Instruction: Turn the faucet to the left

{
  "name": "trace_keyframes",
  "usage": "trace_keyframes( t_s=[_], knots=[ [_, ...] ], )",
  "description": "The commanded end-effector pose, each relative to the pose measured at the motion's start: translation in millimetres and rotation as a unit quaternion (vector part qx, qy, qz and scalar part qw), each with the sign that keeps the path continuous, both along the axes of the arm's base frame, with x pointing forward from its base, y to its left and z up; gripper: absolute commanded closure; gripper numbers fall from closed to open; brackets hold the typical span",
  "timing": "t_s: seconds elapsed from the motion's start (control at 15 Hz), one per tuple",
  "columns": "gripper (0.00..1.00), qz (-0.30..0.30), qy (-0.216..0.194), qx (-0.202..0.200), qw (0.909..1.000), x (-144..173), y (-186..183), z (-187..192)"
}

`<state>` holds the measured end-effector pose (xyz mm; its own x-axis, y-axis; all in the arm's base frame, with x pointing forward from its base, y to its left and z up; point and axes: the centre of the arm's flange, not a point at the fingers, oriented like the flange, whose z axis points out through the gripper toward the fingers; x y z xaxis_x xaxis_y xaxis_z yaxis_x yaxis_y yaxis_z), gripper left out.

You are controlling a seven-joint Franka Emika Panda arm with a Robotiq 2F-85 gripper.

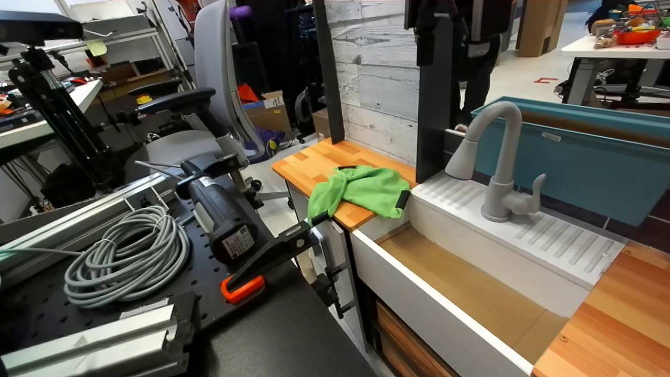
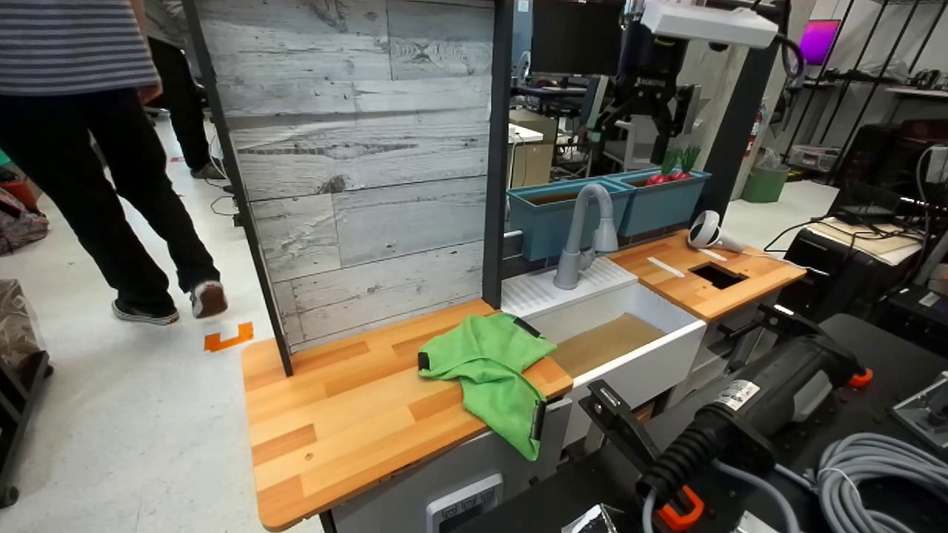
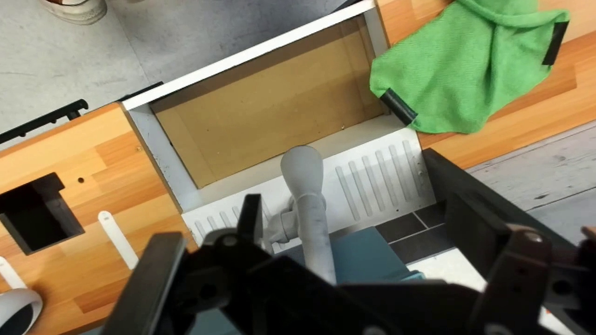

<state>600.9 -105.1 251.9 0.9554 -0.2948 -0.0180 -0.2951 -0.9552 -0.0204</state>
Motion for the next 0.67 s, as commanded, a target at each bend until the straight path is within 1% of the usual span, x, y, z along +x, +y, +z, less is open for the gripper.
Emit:
trace_keyframes(
  t_s=[0.0, 0.2, 0.53, 0.6],
  knots=[
    [0.0, -0.011, -0.002, 0.005, 0.9999, 40, -24, -26],
    [0.0, -0.014, -0.012, 0.003, 0.9998, 46, -31, -50],
    [0.0, -0.017, -0.006, -0.002, 0.9998, 53, -36, -82],
    [0.08, -0.015, -0.002, -0.001, 0.9999, 54, -36, -86]
  ],
)
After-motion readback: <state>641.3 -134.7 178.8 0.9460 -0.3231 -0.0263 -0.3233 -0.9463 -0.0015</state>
